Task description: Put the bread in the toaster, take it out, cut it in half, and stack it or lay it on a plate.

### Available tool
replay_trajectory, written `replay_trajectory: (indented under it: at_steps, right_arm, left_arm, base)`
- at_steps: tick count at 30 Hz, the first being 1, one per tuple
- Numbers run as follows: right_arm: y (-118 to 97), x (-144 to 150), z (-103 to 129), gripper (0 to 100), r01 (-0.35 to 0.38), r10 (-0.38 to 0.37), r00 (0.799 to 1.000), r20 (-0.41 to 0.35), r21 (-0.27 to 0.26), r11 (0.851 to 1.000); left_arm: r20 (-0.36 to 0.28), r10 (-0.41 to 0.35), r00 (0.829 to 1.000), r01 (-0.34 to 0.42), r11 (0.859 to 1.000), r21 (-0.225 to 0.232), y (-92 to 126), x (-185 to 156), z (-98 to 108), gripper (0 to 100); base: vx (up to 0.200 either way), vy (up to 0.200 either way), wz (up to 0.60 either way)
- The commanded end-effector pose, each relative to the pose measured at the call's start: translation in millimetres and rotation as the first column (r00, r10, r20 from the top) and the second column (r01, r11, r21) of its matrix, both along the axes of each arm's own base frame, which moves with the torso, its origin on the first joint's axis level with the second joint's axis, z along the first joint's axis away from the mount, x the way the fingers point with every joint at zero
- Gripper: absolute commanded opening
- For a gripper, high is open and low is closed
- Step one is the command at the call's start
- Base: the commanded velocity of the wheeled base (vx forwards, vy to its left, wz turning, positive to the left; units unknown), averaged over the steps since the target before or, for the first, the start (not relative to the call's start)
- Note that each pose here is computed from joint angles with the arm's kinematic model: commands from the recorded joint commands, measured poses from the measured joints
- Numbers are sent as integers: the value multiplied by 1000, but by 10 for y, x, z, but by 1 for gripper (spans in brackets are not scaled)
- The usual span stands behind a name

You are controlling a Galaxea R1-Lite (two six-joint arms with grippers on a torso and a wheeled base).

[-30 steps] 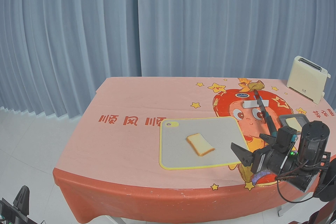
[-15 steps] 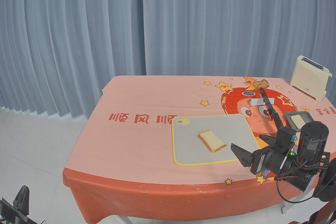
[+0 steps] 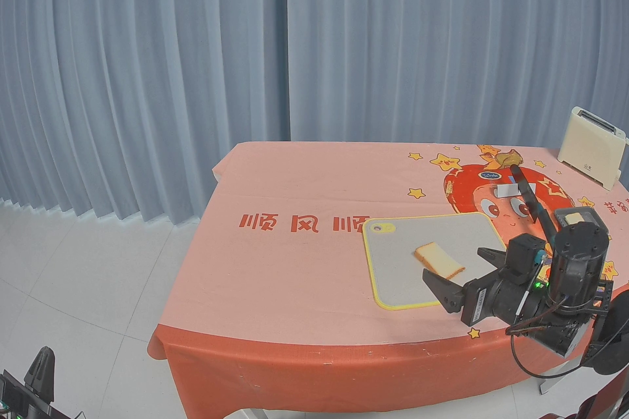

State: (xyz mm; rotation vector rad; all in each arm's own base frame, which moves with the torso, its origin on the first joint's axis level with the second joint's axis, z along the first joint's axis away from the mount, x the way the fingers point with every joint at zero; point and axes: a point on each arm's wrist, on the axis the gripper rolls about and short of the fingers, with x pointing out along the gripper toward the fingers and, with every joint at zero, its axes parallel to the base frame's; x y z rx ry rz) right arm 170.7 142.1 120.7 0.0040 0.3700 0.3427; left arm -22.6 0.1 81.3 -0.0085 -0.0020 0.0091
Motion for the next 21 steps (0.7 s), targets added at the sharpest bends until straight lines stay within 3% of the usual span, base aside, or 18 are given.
replay_trajectory:
  at_steps: [1,7,11,15,21]
  right_arm:
    - [100,149,-88,100,1,-2,1000,-30,-47,999]
    - [133,318,-93,100,14,-21,997,-70,-87,996]
    - [165,367,-36,100,-41,27,990,-138,-98,994]
    - [202,405,-10,100,-51,30,984,-174,-120,991]
    - [267,479,-71,100,-54,29,982,-187,-130,990]
  left_arm:
    - [-19,2,1000,-2,1000,-1,0,14,-48,0]
    - [-19,2,1000,-2,1000,-1,0,14,-48,0]
    - [-19,2,1000,-2,1000,-1,0,14,-48,0]
    - [-19,2,1000,-2,1000,-1,0,14,-48,0]
    - [-19,2,1000,-2,1000,-1,0,14,-48,0]
  base:
    - [0,0,0]
    - [0,0,0]
    - [0,0,0]
    - [0,0,0]
    - [0,0,0]
